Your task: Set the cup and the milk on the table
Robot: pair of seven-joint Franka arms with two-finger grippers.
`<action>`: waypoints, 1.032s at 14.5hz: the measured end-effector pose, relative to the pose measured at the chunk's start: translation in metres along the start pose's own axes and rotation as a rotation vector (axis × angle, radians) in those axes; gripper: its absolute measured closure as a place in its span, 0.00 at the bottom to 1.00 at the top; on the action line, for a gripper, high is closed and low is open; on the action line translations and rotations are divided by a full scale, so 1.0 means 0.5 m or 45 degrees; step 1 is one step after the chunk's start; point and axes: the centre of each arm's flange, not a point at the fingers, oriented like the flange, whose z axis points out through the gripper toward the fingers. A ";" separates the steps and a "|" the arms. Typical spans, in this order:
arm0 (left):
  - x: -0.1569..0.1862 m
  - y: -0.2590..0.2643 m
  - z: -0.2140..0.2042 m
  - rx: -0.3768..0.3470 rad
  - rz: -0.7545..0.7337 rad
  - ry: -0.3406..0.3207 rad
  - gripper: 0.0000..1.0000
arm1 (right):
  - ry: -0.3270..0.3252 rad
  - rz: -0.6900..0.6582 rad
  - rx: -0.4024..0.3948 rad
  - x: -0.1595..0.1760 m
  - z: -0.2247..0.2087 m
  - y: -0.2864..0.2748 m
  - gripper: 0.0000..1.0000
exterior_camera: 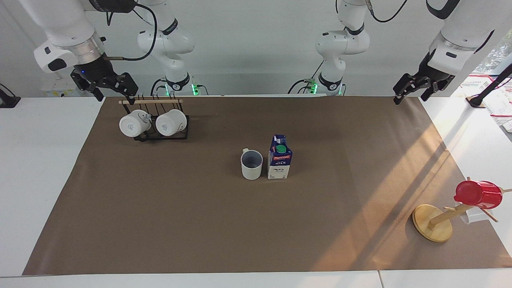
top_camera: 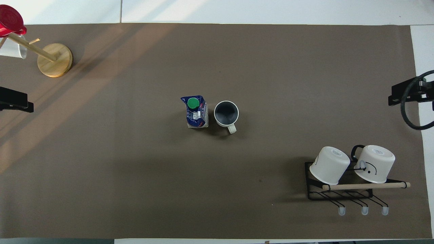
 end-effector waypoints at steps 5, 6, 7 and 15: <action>0.011 0.001 0.014 0.001 0.003 -0.010 0.00 | 0.000 0.000 0.000 0.000 0.000 0.000 0.00; 0.013 0.001 0.017 0.001 0.010 -0.013 0.00 | 0.000 0.000 0.000 0.000 0.000 0.000 0.00; 0.015 0.002 0.019 0.001 0.019 -0.015 0.00 | 0.000 0.000 0.000 0.000 0.000 0.000 0.00; 0.017 0.005 0.021 0.000 0.108 -0.017 0.00 | 0.000 -0.047 0.001 0.000 0.000 0.001 0.00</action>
